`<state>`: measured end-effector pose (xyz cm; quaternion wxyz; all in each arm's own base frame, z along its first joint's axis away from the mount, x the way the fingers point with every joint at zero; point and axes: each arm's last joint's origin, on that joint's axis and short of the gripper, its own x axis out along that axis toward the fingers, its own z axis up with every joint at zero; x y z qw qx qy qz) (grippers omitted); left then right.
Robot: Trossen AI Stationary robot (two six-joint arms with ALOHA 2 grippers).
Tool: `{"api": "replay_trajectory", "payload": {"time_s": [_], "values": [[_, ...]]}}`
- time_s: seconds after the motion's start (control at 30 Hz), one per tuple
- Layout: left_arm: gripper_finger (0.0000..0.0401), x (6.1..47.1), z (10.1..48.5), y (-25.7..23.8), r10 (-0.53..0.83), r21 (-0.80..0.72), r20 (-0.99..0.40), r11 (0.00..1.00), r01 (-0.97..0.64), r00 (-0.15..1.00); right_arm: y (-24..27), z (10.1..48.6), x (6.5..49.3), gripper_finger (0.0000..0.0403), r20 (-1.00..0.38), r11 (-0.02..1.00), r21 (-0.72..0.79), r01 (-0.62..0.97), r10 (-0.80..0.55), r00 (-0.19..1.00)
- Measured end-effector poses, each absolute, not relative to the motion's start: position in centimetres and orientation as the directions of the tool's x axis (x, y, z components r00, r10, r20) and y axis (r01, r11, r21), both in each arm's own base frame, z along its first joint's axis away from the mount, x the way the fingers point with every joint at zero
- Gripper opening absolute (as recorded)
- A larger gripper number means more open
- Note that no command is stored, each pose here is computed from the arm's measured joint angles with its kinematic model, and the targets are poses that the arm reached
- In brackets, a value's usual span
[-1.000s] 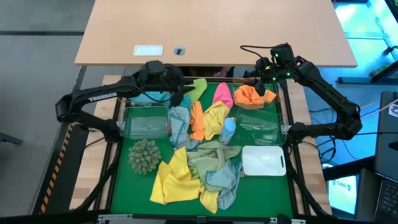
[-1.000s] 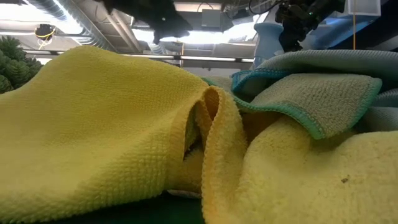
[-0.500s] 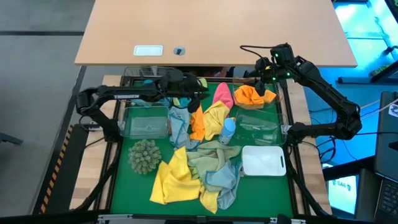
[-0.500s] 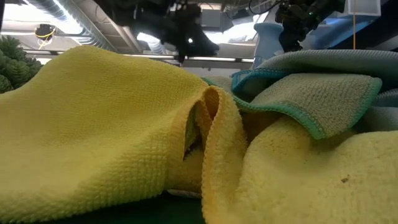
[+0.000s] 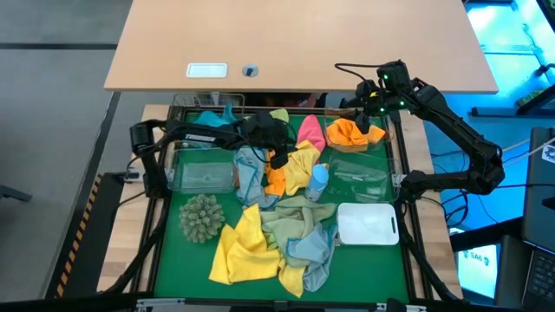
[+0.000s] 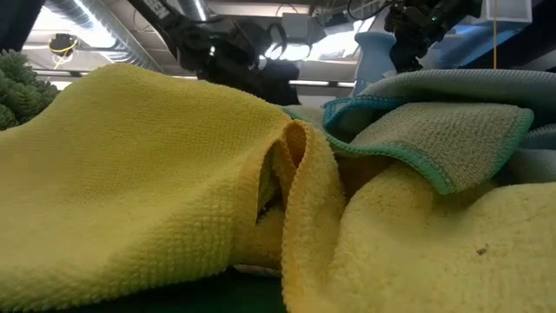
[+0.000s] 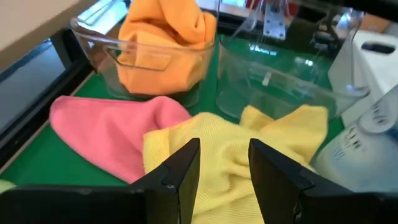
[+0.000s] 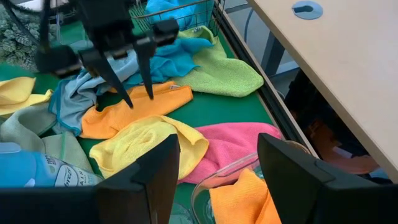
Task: Sort microfiber towel by color & place in baskets
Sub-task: Put the yellow microfiber towel into the bottom left transparent bin
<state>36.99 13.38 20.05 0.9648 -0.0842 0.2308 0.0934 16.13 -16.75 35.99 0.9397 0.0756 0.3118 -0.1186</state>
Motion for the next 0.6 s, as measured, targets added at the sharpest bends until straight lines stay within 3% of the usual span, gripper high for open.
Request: {"api": "replay_trajectory", "payload": {"time_s": [0.6], "values": [[0.0131,39.3,14.7,12.7,0.119,-0.047,-0.473,0.986,-0.159,0.873,-16.7,36.0,16.1,0.0216,-0.604,0.96,0.068,0.27,-0.176,0.777]]}}
